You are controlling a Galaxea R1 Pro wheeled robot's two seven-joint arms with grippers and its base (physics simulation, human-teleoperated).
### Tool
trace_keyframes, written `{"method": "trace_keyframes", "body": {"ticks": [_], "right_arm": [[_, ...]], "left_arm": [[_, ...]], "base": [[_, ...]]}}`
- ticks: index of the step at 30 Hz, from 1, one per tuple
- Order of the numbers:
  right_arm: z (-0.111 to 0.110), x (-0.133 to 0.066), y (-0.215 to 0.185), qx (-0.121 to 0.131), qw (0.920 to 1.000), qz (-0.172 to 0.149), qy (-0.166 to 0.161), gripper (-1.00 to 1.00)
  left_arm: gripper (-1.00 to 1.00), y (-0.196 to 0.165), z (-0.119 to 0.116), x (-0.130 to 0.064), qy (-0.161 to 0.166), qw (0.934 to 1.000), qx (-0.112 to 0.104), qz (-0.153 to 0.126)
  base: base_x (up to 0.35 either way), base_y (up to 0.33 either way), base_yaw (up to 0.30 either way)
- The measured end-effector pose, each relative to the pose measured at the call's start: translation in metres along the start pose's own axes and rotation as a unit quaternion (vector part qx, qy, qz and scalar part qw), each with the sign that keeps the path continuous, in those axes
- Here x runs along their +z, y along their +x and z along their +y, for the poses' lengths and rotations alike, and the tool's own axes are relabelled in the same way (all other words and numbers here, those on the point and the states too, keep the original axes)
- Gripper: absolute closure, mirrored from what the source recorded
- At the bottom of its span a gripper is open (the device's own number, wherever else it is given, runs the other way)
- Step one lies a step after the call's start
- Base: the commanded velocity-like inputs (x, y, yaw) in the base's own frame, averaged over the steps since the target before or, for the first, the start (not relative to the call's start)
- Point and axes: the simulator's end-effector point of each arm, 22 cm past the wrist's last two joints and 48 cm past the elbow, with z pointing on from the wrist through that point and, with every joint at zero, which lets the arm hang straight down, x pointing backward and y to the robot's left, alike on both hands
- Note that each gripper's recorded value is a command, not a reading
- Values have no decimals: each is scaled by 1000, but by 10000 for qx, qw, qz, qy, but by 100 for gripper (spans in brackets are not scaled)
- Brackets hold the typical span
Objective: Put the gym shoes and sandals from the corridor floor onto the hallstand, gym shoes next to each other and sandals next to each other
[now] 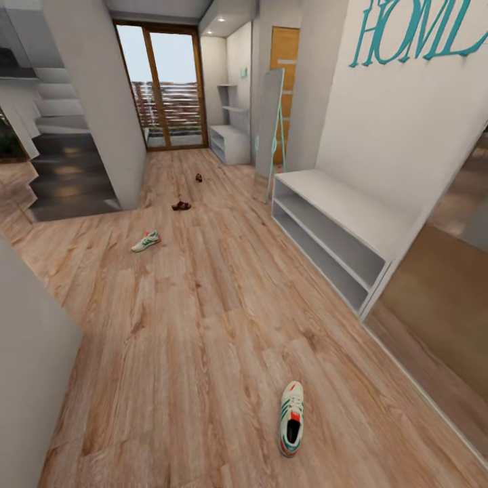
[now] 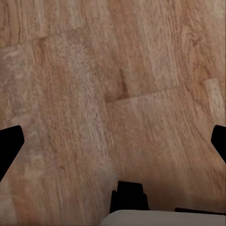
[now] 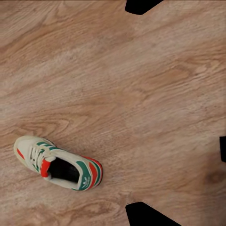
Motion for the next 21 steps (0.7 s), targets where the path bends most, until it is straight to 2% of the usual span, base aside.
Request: {"method": "trace_keyframes", "body": {"ticks": [14, 21], "right_arm": [[3, 18, 18, 2, 10000, -4, 5, -100], [2, 28, 25, -17, 10000, -30, 5, -100]], "left_arm": [[-100, 13, 1, 22, -39, 10000, 6, -8], [-100, 13, -2, 35, -24, 10000, 14, -45]], "base": [[0, 0, 274], [0, 0, 52]]}}
